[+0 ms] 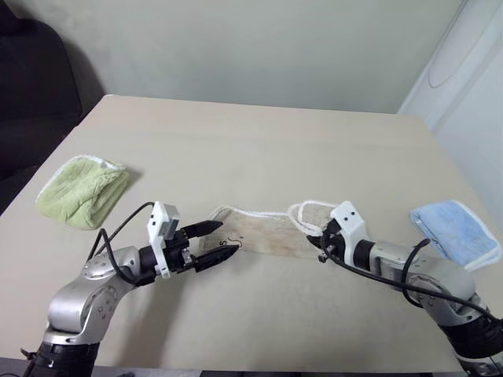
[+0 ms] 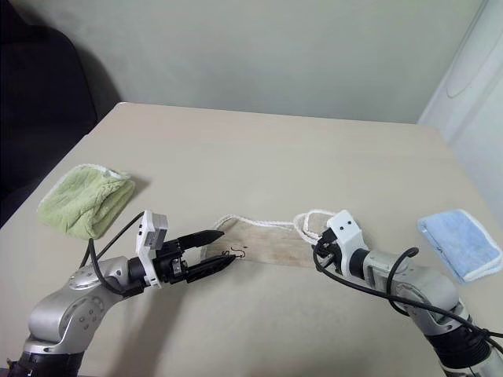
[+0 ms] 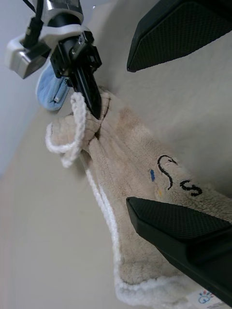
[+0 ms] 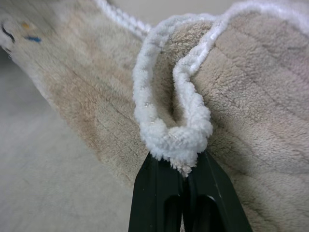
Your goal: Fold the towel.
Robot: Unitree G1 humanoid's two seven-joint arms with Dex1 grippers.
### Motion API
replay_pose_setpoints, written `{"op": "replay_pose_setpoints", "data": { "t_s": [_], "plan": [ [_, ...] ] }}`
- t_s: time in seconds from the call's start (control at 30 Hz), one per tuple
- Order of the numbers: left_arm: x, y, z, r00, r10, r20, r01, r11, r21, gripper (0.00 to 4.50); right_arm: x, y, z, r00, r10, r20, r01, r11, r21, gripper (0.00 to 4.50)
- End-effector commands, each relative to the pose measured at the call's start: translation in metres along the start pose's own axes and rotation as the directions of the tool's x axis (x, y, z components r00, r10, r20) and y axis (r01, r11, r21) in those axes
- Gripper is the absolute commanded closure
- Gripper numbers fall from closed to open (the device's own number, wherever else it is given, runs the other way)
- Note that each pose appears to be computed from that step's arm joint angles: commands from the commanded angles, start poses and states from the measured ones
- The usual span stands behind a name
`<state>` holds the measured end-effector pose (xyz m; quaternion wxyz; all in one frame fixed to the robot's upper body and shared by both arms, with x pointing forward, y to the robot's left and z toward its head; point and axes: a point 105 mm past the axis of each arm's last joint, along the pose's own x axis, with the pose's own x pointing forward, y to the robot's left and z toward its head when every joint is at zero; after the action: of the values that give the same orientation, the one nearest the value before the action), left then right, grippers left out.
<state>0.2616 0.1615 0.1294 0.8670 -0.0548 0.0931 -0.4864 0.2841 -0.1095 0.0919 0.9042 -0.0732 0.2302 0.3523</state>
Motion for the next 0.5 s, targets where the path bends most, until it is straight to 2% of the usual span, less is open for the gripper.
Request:
{"op": "replay_pose_setpoints", "data": {
  "t_s": [0.03, 0.13, 0.3, 0.43, 0.5],
  "plan": [
    [0.0, -0.003, 0.007, 1.0, -0.003, 0.029, 0.002, 0.999, 0.033, 0.0, -0.003, 0.005, 0.006, 0.999, 0.037, 0.03, -0.037, 0.999, 0.0, 3.52],
    [0.002, -0.003, 0.006, 0.999, -0.004, 0.032, 0.003, 1.0, 0.031, 0.0, -0.01, 0.012, 0.014, 0.993, 0.092, 0.07, -0.093, 0.996, 0.016, 2.52],
    [0.001, -0.002, 0.007, 0.999, -0.005, 0.035, 0.004, 0.999, 0.033, 0.0, -0.032, 0.011, 0.029, 0.981, 0.102, 0.162, -0.105, 0.994, 0.005, 0.8],
    [-0.001, 0.001, 0.009, 0.999, 0.001, 0.039, -0.002, 0.999, 0.035, 0.0, -0.06, 0.002, 0.037, 0.971, 0.091, 0.222, -0.092, 0.996, -0.004, 0.8],
    [0.0, 0.002, 0.01, 0.999, 0.002, 0.042, -0.004, 0.999, 0.034, 0.0, -0.067, -0.008, 0.042, 0.967, 0.057, 0.247, -0.06, 0.998, 0.007, 1.23]
  ]
}}
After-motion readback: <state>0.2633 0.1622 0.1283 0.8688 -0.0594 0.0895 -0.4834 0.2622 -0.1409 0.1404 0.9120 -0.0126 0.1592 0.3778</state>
